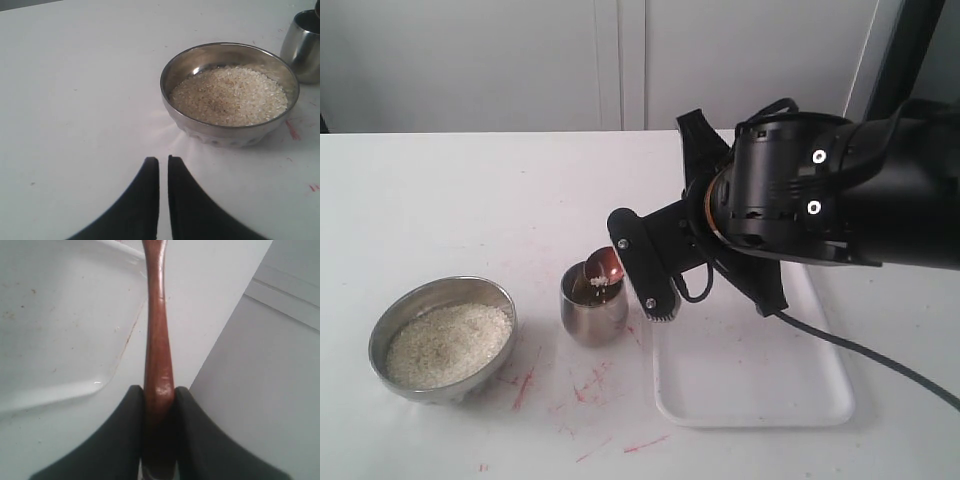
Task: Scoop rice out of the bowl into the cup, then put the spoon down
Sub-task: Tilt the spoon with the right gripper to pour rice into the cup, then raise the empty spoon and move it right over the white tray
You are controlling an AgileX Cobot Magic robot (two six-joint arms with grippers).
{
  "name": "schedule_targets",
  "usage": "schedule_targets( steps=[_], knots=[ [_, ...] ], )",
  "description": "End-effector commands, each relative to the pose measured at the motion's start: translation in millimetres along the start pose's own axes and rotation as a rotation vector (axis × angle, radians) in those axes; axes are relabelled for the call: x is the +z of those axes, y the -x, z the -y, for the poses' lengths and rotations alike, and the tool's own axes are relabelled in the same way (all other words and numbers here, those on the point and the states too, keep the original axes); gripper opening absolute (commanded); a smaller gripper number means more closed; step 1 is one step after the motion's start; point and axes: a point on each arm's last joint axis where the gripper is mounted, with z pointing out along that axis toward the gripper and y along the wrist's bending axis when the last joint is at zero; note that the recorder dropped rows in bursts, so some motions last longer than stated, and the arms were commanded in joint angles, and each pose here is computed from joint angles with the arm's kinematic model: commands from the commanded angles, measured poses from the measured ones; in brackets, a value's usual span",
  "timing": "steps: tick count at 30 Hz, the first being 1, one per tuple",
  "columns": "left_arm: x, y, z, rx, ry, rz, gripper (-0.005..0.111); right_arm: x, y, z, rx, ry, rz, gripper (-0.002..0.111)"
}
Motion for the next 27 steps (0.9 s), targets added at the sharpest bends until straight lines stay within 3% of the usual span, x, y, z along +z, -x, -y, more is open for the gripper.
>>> schedule_targets(
  steps=[1, 22, 27],
  knots=[
    [-0.5, 2.4, 0.2, -0.011, -0.001, 0.007, 0.014, 0.1, -1.1, 1.6, -0.052, -0.026, -0.015, 0.001],
    [-0.5, 2.4, 0.2, -0.011, -0.001, 0.007, 0.014, -0.2, -0.6, 7.2, -0.121, -0.088, -0.014, 0.001],
    [-0.5, 2.4, 0.2, -0.011, -0.001, 0.007, 0.014, -0.2, 0.1, 7.6, 0.053, -0.092, 0.002, 0.001]
  ],
)
